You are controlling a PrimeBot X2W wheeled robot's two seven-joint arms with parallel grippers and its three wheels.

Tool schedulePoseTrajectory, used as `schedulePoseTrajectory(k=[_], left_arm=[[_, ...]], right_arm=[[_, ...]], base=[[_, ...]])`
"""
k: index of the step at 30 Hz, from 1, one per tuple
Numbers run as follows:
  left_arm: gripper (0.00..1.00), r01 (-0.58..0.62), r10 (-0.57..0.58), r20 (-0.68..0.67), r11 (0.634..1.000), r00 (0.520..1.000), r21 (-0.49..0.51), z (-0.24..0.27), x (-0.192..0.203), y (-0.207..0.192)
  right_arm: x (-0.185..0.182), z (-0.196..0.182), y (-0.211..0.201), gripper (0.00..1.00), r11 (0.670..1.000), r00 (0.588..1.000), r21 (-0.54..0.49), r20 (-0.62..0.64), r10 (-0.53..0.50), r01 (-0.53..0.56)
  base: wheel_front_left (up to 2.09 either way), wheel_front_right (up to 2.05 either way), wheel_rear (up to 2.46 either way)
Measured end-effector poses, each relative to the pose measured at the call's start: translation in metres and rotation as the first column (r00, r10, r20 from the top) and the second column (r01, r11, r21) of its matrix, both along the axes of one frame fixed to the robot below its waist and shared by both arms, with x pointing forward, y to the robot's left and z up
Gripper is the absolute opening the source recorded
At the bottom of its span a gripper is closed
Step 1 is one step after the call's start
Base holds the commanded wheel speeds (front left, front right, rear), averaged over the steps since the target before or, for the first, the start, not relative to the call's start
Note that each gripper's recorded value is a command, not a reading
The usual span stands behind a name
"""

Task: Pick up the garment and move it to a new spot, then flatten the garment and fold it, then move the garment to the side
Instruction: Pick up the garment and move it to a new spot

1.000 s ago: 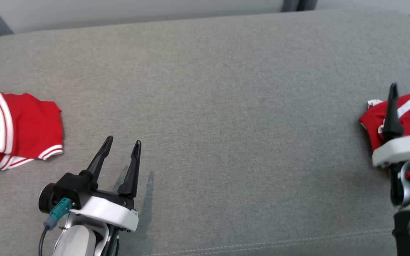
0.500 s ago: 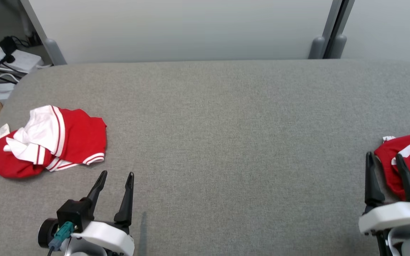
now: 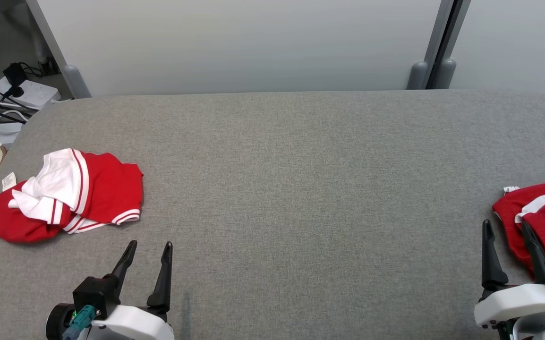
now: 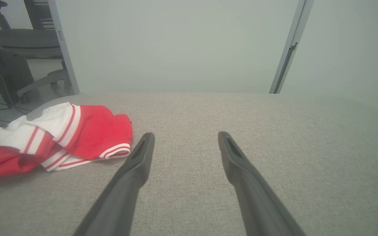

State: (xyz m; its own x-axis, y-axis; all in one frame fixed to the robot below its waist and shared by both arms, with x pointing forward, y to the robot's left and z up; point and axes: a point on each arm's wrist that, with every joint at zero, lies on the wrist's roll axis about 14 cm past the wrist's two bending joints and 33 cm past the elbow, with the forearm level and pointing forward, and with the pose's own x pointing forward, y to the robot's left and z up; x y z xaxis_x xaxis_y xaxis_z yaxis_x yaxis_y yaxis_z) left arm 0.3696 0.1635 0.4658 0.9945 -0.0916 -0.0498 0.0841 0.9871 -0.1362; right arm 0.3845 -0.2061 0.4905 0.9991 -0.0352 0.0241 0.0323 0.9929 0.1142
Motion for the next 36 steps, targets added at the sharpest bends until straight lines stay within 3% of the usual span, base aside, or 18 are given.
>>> schedulePoseTrajectory(k=[6, 14, 22, 29, 36], left_arm=[[1.00, -0.010, 0.010, -0.002, 1.000, 1.000, -0.005, -0.001, -0.002, 0.003], [1.00, -0.123, 0.123, -0.005, 0.992, 0.992, -0.015, -0.001, -0.019, 0.037], [1.00, -0.394, 0.393, -0.034, 0.918, 0.919, -0.043, -0.007, -0.068, 0.117], [1.00, -0.522, 0.519, -0.081, 0.853, 0.851, -0.020, -0.019, -0.105, 0.152], [1.00, -0.487, 0.478, -0.135, 0.872, 0.868, -0.042, -0.034, -0.084, 0.142]], right_arm=[[0.003, -0.001, 0.006, 1.00, 1.000, 1.000, 0.000, -0.004, 0.019, -0.019], [0.023, -0.008, 0.061, 1.00, 0.985, 0.984, 0.007, -0.023, 0.174, -0.174], [0.060, -0.008, 0.162, 1.00, 0.907, 0.907, 0.013, -0.019, 0.420, -0.420], [0.067, -0.018, 0.214, 1.00, 0.847, 0.847, 0.034, -0.035, 0.531, -0.530], [0.069, -0.032, 0.197, 1.00, 0.868, 0.865, 0.043, -0.067, 0.497, -0.495]], base=[[0.00, 0.00, 0.00], [0.00, 0.00, 0.00], [0.00, 0.00, 0.00], [0.00, 0.00, 0.00], [0.00, 0.00, 0.00]])
